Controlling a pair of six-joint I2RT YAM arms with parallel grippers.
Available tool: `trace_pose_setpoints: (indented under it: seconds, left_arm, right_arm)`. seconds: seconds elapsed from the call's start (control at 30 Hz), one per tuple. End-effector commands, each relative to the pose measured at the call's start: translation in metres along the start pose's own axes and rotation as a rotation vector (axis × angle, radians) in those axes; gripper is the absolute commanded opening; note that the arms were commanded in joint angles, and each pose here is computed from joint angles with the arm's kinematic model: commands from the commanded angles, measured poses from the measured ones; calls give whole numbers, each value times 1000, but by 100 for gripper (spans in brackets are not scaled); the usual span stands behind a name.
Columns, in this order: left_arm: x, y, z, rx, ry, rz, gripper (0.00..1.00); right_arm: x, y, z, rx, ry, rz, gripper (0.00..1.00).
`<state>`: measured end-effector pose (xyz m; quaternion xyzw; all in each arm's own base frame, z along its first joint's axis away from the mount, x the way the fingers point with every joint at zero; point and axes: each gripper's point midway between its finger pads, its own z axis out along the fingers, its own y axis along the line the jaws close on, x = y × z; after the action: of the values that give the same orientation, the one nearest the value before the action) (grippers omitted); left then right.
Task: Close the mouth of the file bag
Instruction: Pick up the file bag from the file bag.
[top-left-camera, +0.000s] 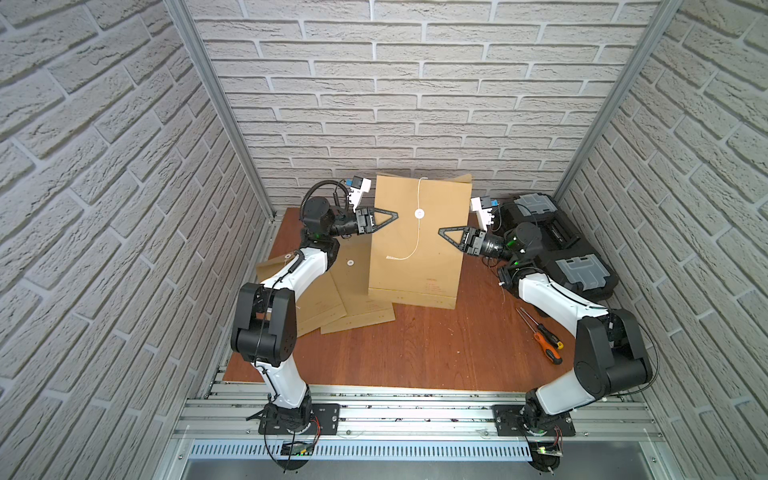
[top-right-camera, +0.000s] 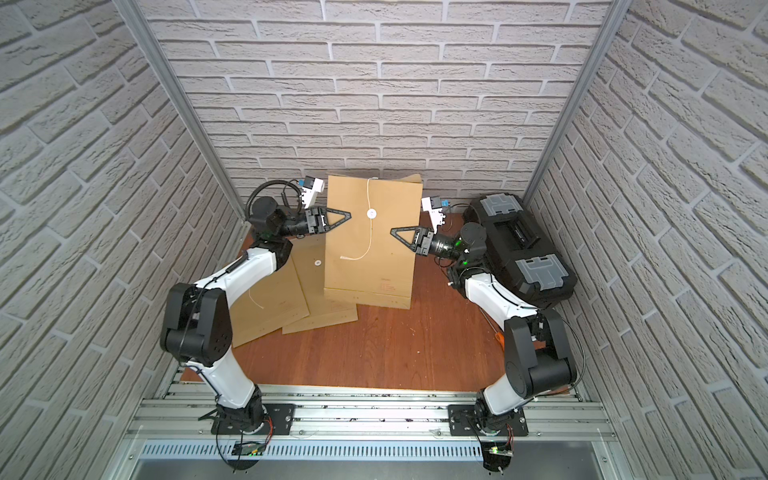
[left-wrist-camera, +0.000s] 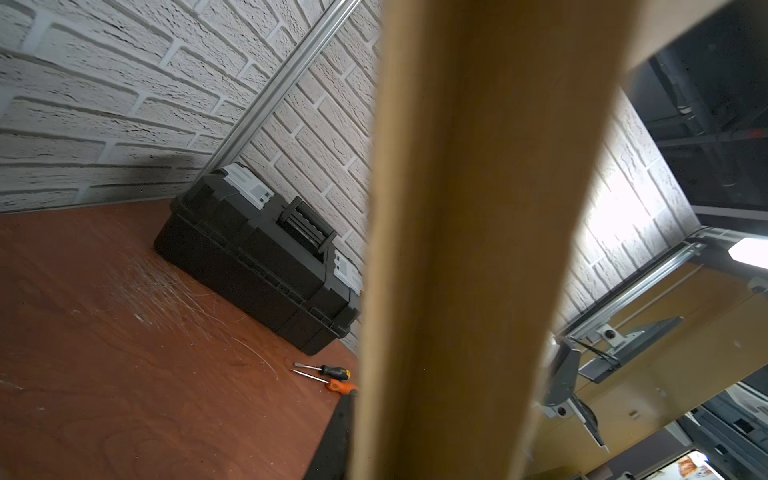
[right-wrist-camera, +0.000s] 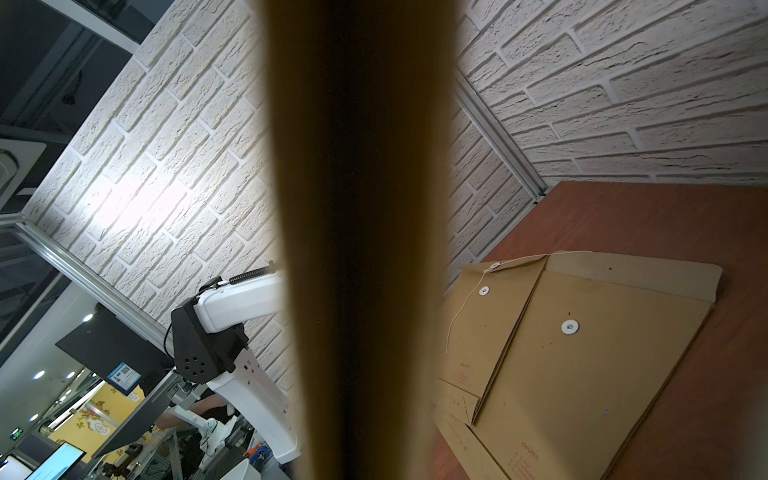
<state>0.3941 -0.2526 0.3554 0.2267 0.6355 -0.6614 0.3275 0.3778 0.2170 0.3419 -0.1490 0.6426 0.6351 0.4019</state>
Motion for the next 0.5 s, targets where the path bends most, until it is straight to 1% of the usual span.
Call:
trace_pose_setpoints:
  seconds: [0.0, 0.1, 0.2, 0.27, 0.3, 0.37, 0.4, 0.43, 0.47]
  left_arm:
    - [-13, -21, -5, -22, -10, 109, 16]
    - [-12, -23, -7, -40, -11, 147, 12]
    - [-19, -28, -12, -42, -46, 186, 7]
    - [-28, -32, -17, -42, -85, 210, 1]
    - [-32, -33, -20, -49, -107, 220, 0]
    - [-42, -32, -28, -85, -172, 257, 0]
    - [-45, -33, -30, -109, -198, 284, 0]
    - [-47, -32, -31, -140, -207, 315, 0]
    - [-46, -31, -31, -180, -206, 356, 0]
  right_arm:
    - [-11, 10, 0, -6, -20, -72, 4]
    - [-13, 8, 0, 18, -25, -63, 7]
    - [-14, -9, -1, 104, -27, -22, 18]
    - [-9, -32, -7, 243, -20, 32, 32]
    - [-6, -43, -13, 327, -15, 55, 36]
    - [0, -69, -35, 546, -34, 89, 42]
    - [4, -78, -48, 648, -47, 104, 43]
    - [8, -86, -61, 741, -60, 117, 43]
    - [13, -88, -69, 801, -73, 120, 44]
